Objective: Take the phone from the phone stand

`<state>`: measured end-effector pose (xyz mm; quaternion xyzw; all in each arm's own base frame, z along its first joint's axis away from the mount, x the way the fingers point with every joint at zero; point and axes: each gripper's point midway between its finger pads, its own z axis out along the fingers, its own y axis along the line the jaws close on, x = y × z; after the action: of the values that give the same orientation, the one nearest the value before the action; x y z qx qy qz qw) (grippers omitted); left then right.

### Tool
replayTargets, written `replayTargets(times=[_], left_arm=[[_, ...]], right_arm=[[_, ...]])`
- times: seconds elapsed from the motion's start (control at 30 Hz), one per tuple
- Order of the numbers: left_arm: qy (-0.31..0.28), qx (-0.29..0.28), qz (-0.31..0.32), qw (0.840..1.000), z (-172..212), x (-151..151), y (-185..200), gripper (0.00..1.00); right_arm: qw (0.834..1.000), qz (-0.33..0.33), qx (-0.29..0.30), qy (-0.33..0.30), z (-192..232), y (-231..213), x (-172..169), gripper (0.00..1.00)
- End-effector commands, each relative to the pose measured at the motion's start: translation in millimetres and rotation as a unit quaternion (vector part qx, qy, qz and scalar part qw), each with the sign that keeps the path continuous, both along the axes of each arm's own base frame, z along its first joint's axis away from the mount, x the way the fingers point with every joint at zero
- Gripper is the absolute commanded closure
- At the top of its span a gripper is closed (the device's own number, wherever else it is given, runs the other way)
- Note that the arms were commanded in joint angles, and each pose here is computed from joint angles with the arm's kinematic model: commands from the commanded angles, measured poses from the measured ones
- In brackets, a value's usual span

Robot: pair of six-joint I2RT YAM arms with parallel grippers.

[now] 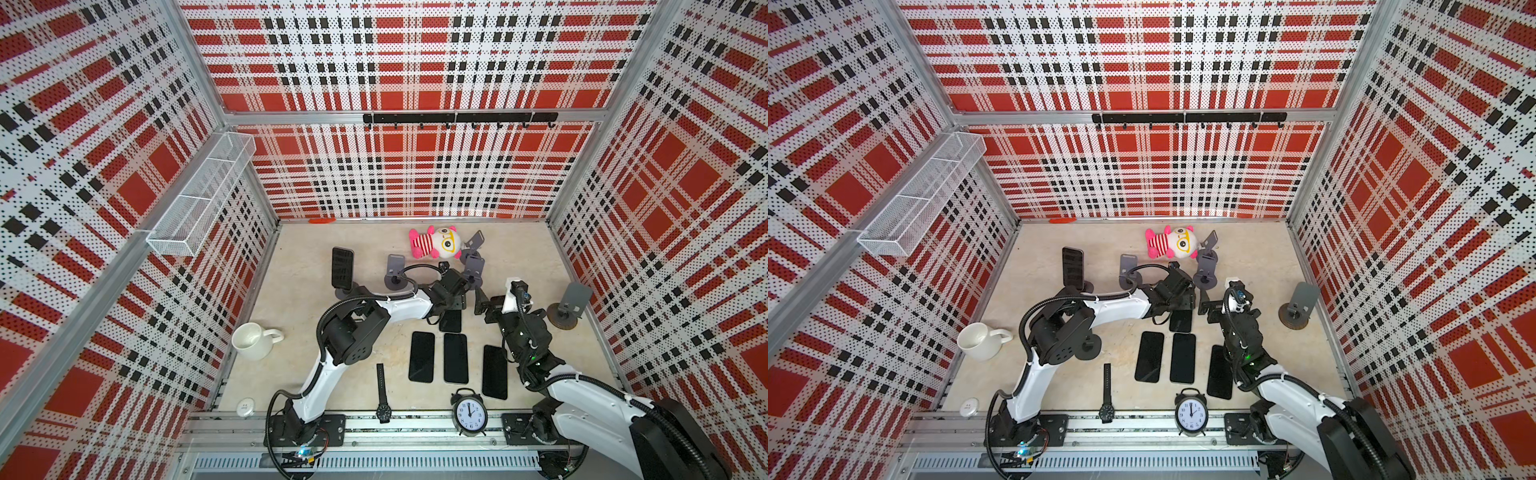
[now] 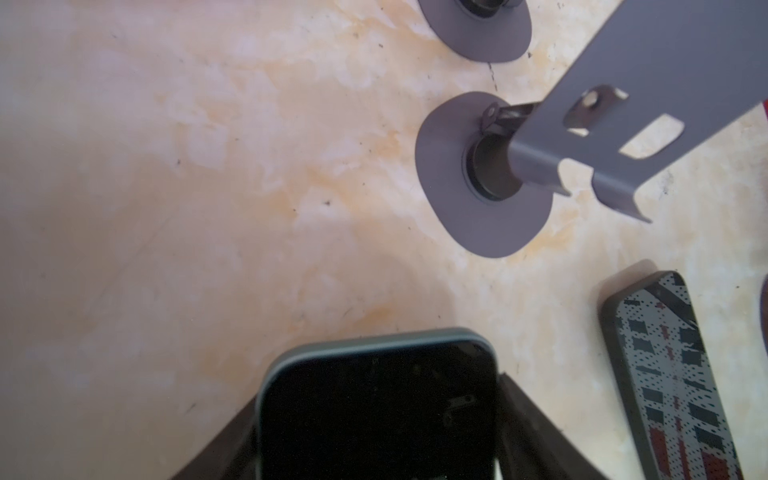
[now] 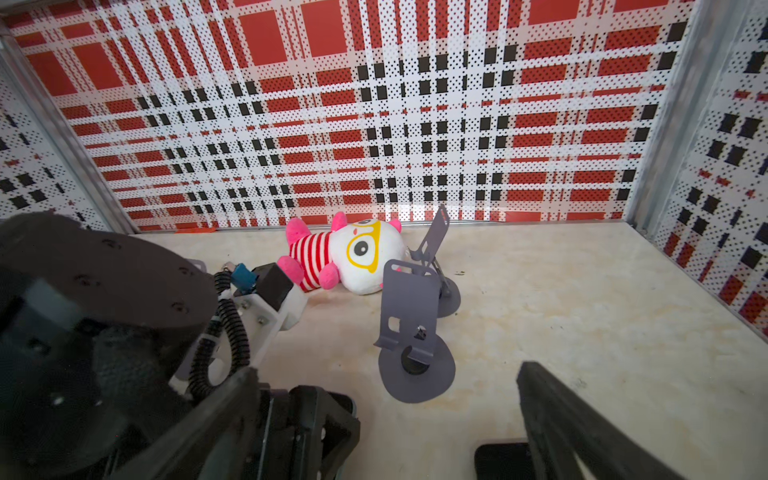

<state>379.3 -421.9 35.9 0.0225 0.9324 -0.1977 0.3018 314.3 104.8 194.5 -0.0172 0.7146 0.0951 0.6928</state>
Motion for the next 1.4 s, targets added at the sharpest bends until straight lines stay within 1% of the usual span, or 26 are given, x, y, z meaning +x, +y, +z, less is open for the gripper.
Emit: replayTargets(times=[0.0,0.07,0.1,0.13,0.23,0.3,0.33,0.4,0.53,0.57,0.63,0.67,0.77,1.0,1.2,1.23,1.3,1.33,1.37], left_arm=[[-0.006,0.015,0.0,1.0,-8,0,-1,0.41],[0.0,0.013,-0.002,1.0,-9,-3,-1,0.4],[0.003,0.012,-0.003,1.0,-9,-4,0,0.4],[0.002,0.011,-0.005,1.0,-8,-5,-1,0.4],[-0.009,0.013,-0.008,1.0,1,-3,-1,0.39],[-0.023,0.018,-0.009,1.0,9,-1,1,0.39],[-0.026,0.017,-0.011,0.999,11,0,0,0.39],[-0.026,0.013,-0.02,0.999,14,-1,-3,0.39],[-0.031,0.012,-0.03,0.999,16,-2,-6,0.38],[-0.03,0.012,-0.031,0.999,15,-2,-4,0.38],[-0.025,0.011,-0.034,0.999,14,-5,-3,0.38],[-0.024,0.01,-0.033,0.999,13,-6,-2,0.38],[-0.021,0.009,-0.033,0.999,12,-7,0,0.38],[-0.016,-0.003,-0.018,1.0,15,-1,4,0.37],[0.003,-0.015,-0.018,1.0,10,-3,4,0.37],[0.006,-0.019,-0.017,1.0,9,-2,3,0.37],[0.011,-0.024,-0.015,1.0,9,-3,3,0.37],[0.013,-0.025,-0.016,0.999,9,-3,3,0.37],[0.012,-0.027,-0.016,0.999,10,-2,2,0.37]], right_arm=[[0.998,-0.055,0.013,-0.001,0,-18,1,0.0],[0.991,-0.133,0.032,0.003,-4,-44,2,0.0],[0.988,-0.152,0.03,0.009,-6,-50,1,0.0],[0.988,-0.152,0.021,0.017,-6,-50,3,0.0],[0.993,-0.112,-0.002,0.046,-8,-37,11,0.0],[0.996,-0.055,-0.006,0.063,-11,-25,20,0.0],[0.997,-0.027,0.001,0.071,-14,-21,24,0.0],[0.996,0.007,0.015,0.087,-19,-21,30,0.0],[0.992,0.086,0.052,0.081,-17,-21,30,0.0],[0.989,0.111,0.064,0.071,-13,-20,29,0.0],[0.986,0.135,0.077,0.066,-12,-23,29,0.0],[0.984,0.144,0.078,0.064,-11,-24,28,0.0],[0.984,0.141,0.084,0.069,-12,-28,30,0.0],[0.98,0.158,0.093,0.077,-14,-26,34,0.0],[0.982,0.141,0.096,0.078,-15,-31,36,0.0],[0.985,0.122,0.095,0.082,-16,-38,37,0.0],[0.989,0.056,0.083,0.105,-25,-59,40,0.0],[0.989,0.01,0.09,0.113,-30,-73,39,0.0],[0.989,-0.02,0.1,0.107,-29,-85,36,0.0]])
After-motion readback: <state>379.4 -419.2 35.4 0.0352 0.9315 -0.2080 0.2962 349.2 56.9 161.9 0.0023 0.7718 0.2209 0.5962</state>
